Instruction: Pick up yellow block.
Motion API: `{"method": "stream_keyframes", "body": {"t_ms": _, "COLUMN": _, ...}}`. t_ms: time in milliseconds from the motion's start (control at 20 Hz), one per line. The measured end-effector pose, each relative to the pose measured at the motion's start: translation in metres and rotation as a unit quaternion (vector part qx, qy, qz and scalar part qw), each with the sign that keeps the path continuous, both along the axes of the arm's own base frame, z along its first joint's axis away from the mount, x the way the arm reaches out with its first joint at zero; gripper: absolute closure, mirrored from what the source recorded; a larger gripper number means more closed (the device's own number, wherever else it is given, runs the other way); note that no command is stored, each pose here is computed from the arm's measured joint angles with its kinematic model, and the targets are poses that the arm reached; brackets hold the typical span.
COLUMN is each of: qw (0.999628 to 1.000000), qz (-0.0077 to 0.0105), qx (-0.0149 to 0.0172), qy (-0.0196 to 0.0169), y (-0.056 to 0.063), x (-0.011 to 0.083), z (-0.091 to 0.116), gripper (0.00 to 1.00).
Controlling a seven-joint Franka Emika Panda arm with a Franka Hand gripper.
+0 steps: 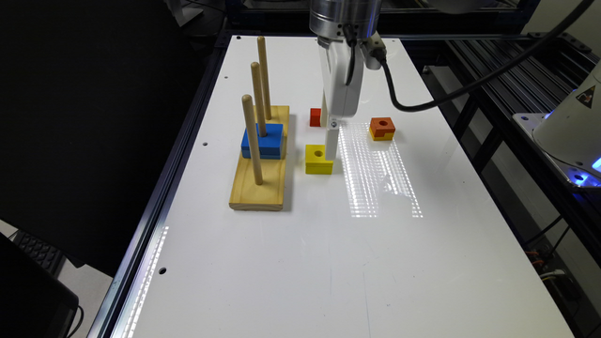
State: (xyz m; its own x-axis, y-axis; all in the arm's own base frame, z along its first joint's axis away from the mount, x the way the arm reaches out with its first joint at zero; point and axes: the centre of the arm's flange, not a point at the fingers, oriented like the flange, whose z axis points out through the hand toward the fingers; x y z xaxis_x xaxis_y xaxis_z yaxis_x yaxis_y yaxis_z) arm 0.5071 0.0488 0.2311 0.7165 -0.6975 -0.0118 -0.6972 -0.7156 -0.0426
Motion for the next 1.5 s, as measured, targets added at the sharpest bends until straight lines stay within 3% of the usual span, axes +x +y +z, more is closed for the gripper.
{"method": "stream_keyframes", "body": {"t_ms": 250, "qw": 0.999992, "qz": -0.0002, "qx": 0.0006, "qy": 0.0039, "y": 0.000, "x": -0.0007, "z": -0.006, "gripper": 0.00}}
{"method": "stream_keyframes", "body": {"t_ms": 750, "qw": 0.999985, "qz": -0.0008, "qx": 0.0015, "qy": 0.0052, "y": 0.000, "x": -0.0010, "z": -0.014, "gripper": 0.00}}
{"method": "stream_keyframes", "body": {"t_ms": 900, "qw": 0.999995, "qz": -0.0017, "qx": 0.0023, "qy": 0.0014, "y": -0.001, "x": 0.0005, "z": -0.016, "gripper": 0.00}}
{"method": "stream_keyframes", "body": {"t_ms": 1100, "qw": 0.999985, "qz": -0.0030, "qx": 0.0034, "qy": -0.0029, "y": -0.001, "x": 0.0096, "z": -0.018, "gripper": 0.00}}
{"method": "stream_keyframes", "body": {"t_ms": 1500, "qw": 0.999976, "qz": -0.0041, "qx": 0.0051, "qy": -0.0021, "y": -0.002, "x": 0.0181, "z": -0.024, "gripper": 0.00}}
